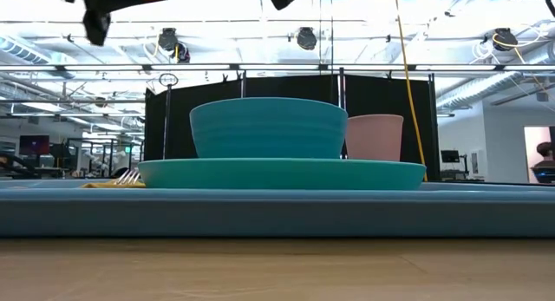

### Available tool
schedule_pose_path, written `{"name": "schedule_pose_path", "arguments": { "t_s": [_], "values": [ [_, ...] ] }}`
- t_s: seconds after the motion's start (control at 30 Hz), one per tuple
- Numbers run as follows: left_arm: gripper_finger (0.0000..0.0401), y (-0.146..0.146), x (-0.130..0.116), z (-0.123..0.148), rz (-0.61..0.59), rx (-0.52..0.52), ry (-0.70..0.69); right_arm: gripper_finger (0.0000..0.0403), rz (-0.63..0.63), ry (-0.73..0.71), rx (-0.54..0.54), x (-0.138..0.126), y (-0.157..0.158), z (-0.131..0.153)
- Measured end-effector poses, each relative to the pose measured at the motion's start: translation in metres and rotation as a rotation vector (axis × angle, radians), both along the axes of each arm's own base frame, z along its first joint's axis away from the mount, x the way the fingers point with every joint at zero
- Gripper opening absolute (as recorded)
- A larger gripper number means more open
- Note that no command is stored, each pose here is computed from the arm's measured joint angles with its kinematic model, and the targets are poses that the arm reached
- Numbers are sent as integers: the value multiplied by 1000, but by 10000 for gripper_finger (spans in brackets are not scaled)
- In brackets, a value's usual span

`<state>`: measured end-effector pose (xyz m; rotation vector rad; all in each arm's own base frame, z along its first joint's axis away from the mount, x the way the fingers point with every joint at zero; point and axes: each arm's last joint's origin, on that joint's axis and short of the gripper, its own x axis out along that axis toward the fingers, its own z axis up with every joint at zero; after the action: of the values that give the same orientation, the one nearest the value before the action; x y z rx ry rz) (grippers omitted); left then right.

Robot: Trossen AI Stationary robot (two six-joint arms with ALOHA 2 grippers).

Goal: Set up tray
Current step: Put the spoon on top of the yellow napkin beside the fork

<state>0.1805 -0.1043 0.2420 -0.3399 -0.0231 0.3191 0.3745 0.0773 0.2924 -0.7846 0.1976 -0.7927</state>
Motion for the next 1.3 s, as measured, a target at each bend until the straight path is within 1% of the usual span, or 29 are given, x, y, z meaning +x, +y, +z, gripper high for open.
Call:
{"name": "schedule_pose_path", "arguments": {
  "t_s": [0.1, 0.23, 0.4, 0.47, 0.57, 0.63, 0.77, 0.87, 0.93, 1.13, 1.3],
  "values": [
    [6, -8, -11, -10, 14, -61, -20, 155, 17, -45, 7, -12, -6, 1],
    [6, -12, -28, -32, 8, -191, -69, 155, 10, -100, 22, -32, -16, -1],
    [6, -13, -40, -59, -17, -372, -139, 155, 97, -140, 34, -53, -26, -7],
    [6, -15, -40, -67, -23, -423, -151, 155, 118, -149, 45, -58, -29, -10],
    [6, -23, -37, -75, -35, -487, -145, 155, 110, -161, 57, -64, -35, -11],
    [6, -28, -34, -83, -35, -548, -138, 155, 101, -158, 57, -66, -38, -13],
    [6, -42, -30, -98, 19, -637, -154, 155, 84, -142, 52, -66, -43, -17],
    [6, -52, -28, -109, 42, -705, -164, 155, 72, -134, 50, -66, -47, -19],
    [6, -61, -24, -113, 40, -757, -175, 155, 65, -124, 47, -67, -49, -22],
    [6, -84, -13, -120, 63, -808, -204, 155, 59, -117, 44, -67, -51, -24],
    [6, -94, -16, -129, 62, -845, -212, 155, 91, -118, 38, -67, -50, -23]
  ]
}}
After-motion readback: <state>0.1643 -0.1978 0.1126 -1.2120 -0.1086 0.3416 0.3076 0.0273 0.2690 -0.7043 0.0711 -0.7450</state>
